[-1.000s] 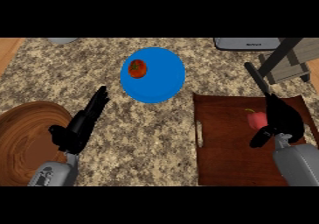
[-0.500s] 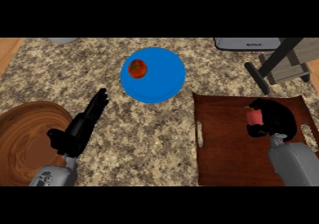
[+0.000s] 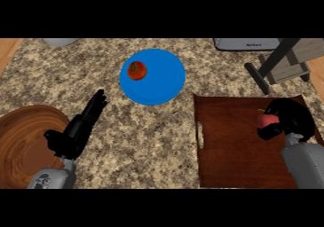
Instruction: Pick the bell pepper from the tray and place it in the tiered basket
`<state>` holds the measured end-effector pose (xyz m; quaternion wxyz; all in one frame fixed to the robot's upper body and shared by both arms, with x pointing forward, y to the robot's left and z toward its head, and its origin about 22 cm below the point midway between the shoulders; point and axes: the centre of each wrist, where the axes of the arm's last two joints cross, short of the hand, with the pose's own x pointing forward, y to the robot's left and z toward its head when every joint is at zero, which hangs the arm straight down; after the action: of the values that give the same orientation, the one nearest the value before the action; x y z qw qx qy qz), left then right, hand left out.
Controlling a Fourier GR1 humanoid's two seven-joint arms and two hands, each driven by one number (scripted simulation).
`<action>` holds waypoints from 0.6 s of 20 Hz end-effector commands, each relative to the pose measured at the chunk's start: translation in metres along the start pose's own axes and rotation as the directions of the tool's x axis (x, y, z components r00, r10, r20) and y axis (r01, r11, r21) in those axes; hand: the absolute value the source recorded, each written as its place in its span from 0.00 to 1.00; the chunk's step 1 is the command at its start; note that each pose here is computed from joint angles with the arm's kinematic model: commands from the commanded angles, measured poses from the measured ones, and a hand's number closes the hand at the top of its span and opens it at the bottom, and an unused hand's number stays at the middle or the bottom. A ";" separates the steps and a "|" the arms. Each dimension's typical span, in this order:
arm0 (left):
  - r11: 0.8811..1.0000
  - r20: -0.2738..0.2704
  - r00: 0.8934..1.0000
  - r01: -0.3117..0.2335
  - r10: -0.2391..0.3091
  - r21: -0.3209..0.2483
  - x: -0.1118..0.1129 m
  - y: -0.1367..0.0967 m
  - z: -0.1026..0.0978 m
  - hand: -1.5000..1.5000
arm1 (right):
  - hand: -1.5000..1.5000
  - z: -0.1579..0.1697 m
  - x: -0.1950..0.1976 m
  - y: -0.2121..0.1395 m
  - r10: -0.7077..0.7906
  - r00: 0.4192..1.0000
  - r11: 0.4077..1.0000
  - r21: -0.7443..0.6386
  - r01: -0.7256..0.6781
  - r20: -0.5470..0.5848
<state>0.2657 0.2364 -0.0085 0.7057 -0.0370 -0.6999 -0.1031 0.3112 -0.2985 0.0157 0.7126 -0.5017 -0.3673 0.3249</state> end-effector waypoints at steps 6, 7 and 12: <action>0.994 -0.067 0.998 0.020 -0.013 0.111 -0.014 0.023 0.022 0.50 | 1.00 0.000 -0.109 -0.103 -0.102 0.779 0.993 -0.109 0.044 -0.619; 0.995 -0.063 0.998 0.014 -0.009 0.095 -0.009 0.027 0.020 0.50 | 1.00 0.006 -0.115 -0.125 -0.148 0.761 0.986 -0.154 0.064 -0.631; 0.997 -0.058 0.998 0.009 -0.004 0.075 -0.013 0.028 0.025 0.50 | 1.00 0.056 -0.097 -0.197 -0.350 0.766 0.913 -0.380 0.149 -0.540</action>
<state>0.2529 0.2516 -0.0156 0.7178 -0.0121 -0.6916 -0.0797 0.2551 -0.4126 0.1445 0.7555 -0.6171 -0.2095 0.0667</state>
